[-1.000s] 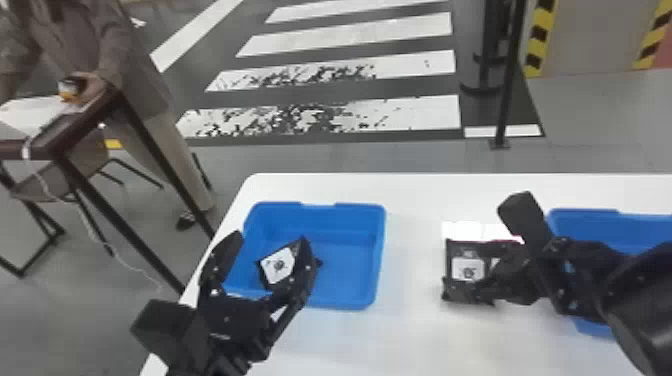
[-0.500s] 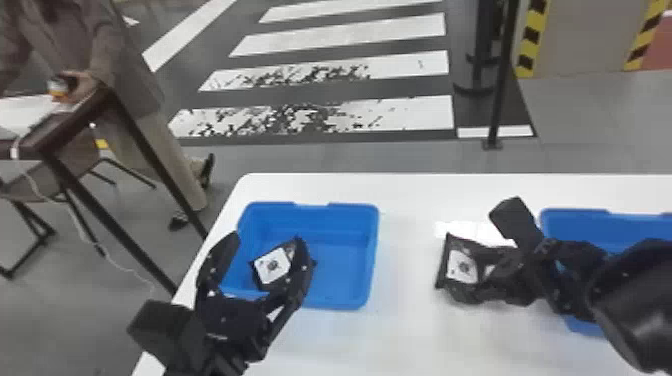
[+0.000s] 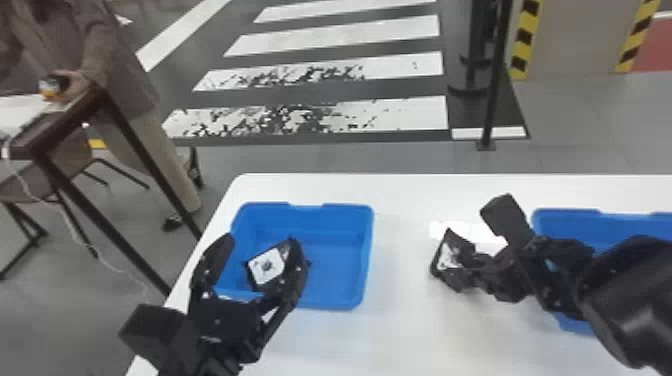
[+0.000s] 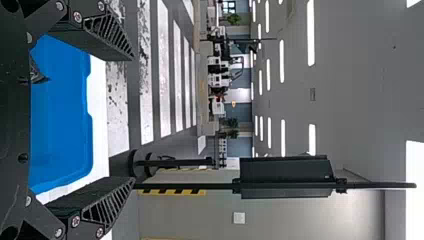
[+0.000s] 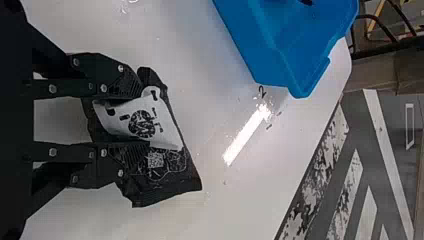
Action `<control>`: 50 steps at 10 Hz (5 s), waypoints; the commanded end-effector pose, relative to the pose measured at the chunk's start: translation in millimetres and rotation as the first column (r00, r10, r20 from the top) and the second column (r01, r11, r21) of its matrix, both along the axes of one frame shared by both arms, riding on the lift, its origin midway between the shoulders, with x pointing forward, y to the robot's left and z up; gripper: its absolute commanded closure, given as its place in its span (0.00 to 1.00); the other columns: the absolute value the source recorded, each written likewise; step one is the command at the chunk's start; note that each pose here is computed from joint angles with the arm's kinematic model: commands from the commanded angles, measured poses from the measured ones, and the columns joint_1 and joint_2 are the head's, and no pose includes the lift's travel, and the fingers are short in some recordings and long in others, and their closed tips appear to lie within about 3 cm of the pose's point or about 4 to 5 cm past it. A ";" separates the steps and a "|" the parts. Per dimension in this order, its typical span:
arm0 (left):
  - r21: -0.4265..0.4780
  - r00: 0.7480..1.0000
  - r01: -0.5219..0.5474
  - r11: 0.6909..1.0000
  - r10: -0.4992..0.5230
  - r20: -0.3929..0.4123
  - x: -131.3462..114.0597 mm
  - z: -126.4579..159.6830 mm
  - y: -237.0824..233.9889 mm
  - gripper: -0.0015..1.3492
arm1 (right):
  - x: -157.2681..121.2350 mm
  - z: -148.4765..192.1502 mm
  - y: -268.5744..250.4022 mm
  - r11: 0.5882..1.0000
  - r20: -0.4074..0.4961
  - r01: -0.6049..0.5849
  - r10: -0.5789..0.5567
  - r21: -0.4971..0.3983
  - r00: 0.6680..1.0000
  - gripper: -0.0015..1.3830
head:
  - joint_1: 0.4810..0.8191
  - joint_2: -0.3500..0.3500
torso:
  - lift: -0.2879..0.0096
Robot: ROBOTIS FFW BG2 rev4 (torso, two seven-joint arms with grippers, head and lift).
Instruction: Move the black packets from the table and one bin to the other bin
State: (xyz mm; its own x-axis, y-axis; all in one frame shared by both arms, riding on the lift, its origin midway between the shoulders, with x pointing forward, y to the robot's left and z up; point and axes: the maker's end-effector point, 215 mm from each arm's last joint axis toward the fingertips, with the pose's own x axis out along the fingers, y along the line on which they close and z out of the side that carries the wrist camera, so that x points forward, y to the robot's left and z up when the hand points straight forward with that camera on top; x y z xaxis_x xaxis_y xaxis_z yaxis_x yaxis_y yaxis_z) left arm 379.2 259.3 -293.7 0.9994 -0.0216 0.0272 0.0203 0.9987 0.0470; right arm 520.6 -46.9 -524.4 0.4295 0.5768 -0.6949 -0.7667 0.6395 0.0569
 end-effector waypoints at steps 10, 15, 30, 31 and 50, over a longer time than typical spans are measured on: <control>0.002 0.999 -0.015 1.000 0.014 0.036 -10.4 9.4 13.1 0.14 | -10.5 123.3 -264.8 0.841 0.321 0.540 -0.519 0.028 0.792 0.91 | 0.63 0.51 | 0.60; 0.031 1.000 -0.005 1.000 0.005 -0.012 -2.8 -4.4 11.8 0.13 | -47.4 141.8 -296.4 0.851 0.427 0.515 -0.504 0.101 0.751 0.16 | 0.63 0.38 | 0.60; 0.277 0.783 0.221 0.935 -0.001 -0.622 117.3 -147.1 81.0 0.27 | -140.4 119.1 -279.8 0.825 0.304 0.495 -0.561 0.272 0.770 0.08 | 0.63 0.55 | 0.60; 0.232 0.739 0.255 0.939 -0.034 -0.673 118.6 -168.5 73.0 0.27 | -139.1 118.6 -280.5 0.824 0.303 0.496 -0.563 0.273 0.769 0.08 | 0.63 0.53 | 0.60; 0.031 0.731 0.163 0.986 -0.100 -0.675 88.8 -163.1 82.8 0.90 | -134.3 111.3 -270.7 0.831 0.284 0.477 -0.549 0.284 0.786 0.08 | 0.63 0.56 | 0.60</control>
State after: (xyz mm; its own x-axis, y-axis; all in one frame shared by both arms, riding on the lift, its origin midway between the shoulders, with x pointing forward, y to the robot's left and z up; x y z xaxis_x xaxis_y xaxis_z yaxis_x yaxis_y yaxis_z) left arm 471.6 344.1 -464.2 0.7337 -0.1178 -0.6692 0.2122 0.9753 0.0610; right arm 386.0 -318.1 -414.7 0.8851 0.3041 -0.3523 -0.3183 0.9478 0.0186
